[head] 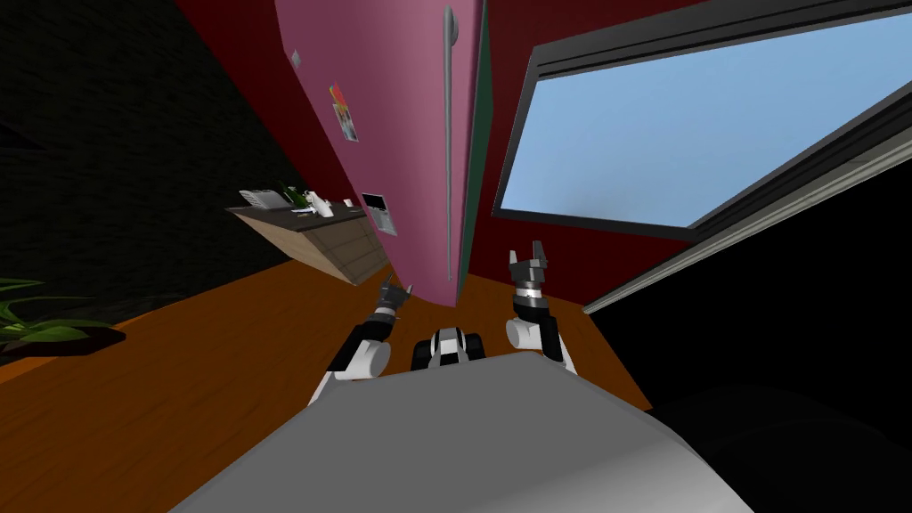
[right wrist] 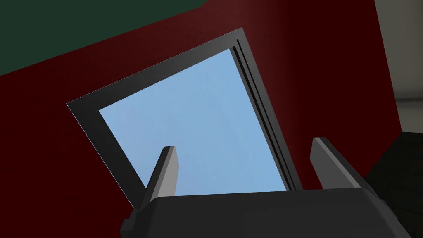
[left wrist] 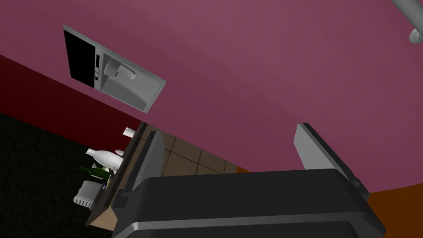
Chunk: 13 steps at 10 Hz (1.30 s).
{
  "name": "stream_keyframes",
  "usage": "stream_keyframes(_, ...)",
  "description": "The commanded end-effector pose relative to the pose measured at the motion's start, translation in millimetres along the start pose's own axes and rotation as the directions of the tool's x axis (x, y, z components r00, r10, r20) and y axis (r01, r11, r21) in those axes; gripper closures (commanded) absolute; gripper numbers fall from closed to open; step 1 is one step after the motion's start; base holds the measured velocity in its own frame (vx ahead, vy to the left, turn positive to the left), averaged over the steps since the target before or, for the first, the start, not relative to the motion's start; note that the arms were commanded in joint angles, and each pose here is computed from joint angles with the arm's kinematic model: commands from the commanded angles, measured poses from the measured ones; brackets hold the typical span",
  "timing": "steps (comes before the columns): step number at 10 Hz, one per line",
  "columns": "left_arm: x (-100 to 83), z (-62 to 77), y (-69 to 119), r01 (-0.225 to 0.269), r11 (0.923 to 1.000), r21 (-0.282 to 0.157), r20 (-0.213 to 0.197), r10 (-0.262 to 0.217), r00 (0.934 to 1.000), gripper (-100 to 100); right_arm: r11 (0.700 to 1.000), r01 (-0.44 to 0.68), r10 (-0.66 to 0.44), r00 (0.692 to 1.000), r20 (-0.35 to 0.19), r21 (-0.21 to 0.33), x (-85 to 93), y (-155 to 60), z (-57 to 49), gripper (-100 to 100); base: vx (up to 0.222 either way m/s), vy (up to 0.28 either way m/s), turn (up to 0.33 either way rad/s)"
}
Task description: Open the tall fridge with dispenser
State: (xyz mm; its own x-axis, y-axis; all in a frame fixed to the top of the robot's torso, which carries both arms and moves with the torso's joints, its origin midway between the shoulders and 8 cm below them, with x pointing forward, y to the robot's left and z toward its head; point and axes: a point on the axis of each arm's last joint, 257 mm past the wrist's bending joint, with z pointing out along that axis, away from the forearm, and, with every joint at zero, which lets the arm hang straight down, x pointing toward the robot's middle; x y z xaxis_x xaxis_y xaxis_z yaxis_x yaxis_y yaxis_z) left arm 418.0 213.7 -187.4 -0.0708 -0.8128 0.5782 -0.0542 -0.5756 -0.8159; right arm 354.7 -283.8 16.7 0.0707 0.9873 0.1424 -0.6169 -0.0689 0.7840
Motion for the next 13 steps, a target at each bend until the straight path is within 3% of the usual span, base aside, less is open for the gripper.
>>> stream_keyframes(1,-7.0,6.0,8.7,0.003,1.0,0.008,0.008,-0.003,1.0,-100,1.0,0.0,0.0,1.0,0.0,0.0,0.0,0,0.0,0,0.073,-0.083,-0.029)
stream_keyframes(13,-36.3,22.6,48.9,-0.023,0.9996,0.012,0.034,0.023,0.9992,-100,1.0,0.0,0.0,1.0,0.0,0.0,0.0,0,0.0,0,0.043,-0.056,-0.021)
